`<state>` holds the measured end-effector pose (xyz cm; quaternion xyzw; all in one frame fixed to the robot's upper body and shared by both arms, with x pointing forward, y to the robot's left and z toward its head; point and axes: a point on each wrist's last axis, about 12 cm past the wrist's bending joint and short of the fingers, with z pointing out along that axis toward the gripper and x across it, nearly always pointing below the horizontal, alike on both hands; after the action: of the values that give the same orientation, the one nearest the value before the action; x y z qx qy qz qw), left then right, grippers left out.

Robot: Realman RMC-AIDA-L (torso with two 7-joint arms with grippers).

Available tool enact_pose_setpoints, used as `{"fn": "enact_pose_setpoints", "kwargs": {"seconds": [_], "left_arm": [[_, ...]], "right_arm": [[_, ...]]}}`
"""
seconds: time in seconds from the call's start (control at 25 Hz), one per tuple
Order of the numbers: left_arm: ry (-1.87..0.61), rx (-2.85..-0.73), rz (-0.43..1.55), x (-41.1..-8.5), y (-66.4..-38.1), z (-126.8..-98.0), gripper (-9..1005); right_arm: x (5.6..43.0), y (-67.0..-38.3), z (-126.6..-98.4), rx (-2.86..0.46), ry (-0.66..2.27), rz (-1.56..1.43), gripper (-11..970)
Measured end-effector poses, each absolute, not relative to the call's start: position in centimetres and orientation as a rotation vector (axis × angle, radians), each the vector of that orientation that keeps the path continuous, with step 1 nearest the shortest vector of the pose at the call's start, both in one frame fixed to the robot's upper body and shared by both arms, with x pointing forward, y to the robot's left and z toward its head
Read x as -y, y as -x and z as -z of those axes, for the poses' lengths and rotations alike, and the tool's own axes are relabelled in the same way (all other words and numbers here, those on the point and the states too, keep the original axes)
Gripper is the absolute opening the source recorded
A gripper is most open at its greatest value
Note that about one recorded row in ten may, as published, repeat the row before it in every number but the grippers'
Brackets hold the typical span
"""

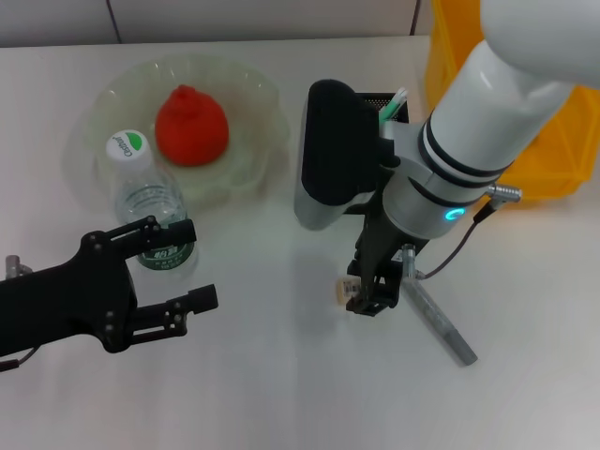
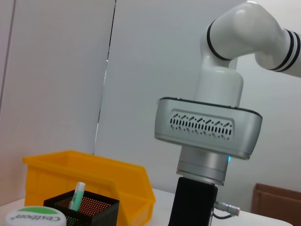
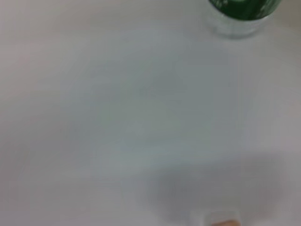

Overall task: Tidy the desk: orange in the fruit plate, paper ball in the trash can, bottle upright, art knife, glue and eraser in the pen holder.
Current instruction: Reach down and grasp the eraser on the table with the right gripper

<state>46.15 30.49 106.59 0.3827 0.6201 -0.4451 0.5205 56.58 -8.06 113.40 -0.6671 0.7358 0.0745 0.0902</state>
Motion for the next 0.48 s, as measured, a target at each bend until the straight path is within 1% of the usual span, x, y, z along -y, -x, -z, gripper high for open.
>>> {"fn": "enact_pose_setpoints", "kwargs": {"seconds": [0.48], "left_arm": [[-0.917, -1.485, 1.076, -30.26, -46.15, -106.51, 802]], "right_arm": [[7.87, -56.67, -112.53, -2.183, 1.974, -0.213, 444]]}}
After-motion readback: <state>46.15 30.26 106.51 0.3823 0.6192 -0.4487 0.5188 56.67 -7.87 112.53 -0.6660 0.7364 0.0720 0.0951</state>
